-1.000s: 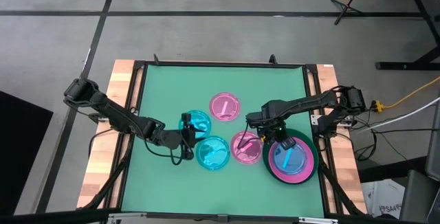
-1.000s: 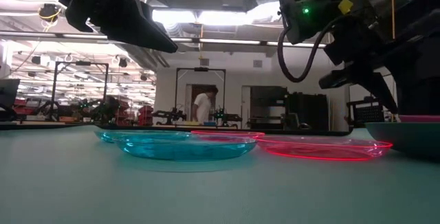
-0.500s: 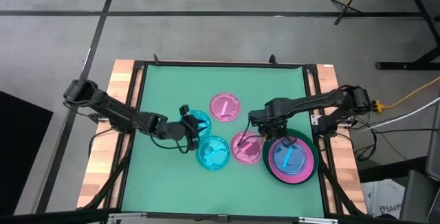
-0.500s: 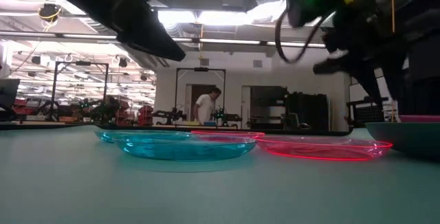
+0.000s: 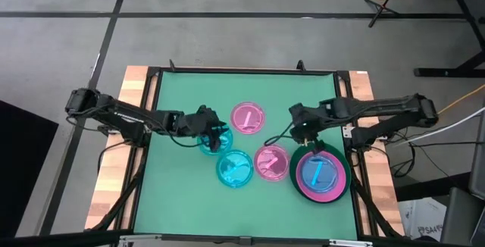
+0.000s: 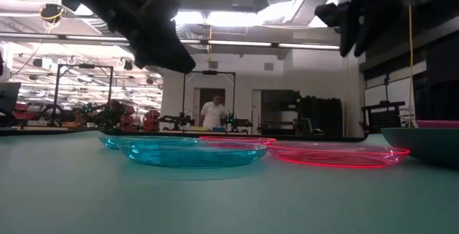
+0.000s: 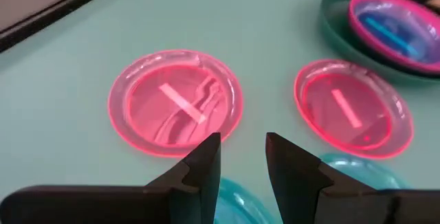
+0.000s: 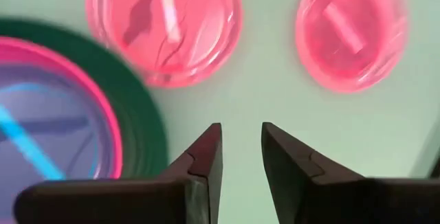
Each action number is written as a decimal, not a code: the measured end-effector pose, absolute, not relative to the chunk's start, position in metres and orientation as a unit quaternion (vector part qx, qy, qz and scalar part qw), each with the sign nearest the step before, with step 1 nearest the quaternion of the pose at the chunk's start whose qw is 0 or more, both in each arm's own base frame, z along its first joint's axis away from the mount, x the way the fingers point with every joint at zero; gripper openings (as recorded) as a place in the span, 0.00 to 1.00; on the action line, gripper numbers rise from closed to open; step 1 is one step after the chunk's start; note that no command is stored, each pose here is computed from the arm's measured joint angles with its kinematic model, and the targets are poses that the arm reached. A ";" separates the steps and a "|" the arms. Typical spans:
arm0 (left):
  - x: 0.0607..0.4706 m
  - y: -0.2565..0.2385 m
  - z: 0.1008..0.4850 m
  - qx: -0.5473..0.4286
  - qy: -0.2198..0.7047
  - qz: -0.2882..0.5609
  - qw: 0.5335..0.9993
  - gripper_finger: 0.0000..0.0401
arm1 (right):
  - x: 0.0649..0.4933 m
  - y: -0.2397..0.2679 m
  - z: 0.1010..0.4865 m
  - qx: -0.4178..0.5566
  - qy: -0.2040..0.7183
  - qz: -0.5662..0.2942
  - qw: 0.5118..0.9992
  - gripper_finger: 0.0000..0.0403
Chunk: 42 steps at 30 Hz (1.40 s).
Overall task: Stack plastic plates
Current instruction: Stack the top transparent blue plate on top of the transparent blue plate
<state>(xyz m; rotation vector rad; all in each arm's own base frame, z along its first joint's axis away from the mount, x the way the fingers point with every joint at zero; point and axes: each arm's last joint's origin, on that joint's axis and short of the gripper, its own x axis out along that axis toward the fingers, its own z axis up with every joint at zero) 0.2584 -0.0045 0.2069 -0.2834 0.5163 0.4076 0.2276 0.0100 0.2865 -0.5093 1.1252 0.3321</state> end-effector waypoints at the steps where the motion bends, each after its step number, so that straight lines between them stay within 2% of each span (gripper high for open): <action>1: 0.257 -0.001 0.207 -0.146 0.259 0.202 0.933 0.27 | 0.225 0.010 0.288 -0.244 0.512 0.155 0.809 0.23; 8: 0.235 0.019 0.206 -0.162 0.326 0.251 0.897 0.27 | 0.204 0.009 0.282 -0.262 0.415 0.131 0.861 0.23; 13: 0.216 0.034 0.196 -0.196 0.399 0.295 0.846 0.27 | 0.198 0.009 0.265 -0.263 0.371 0.121 0.882 0.23; 19: 0.203 0.042 0.188 -0.256 0.464 0.292 0.796 0.27 | 0.202 0.009 0.249 -0.267 0.317 0.107 0.904 0.23; 29: 0.205 0.044 0.178 -0.308 0.469 0.325 0.761 0.27 | 0.204 0.009 0.235 -0.269 0.292 0.102 0.912 0.23; 42: 0.214 0.046 0.153 -0.300 0.515 0.338 0.729 0.27 | 0.205 0.009 0.237 -0.270 0.281 0.099 0.916 0.23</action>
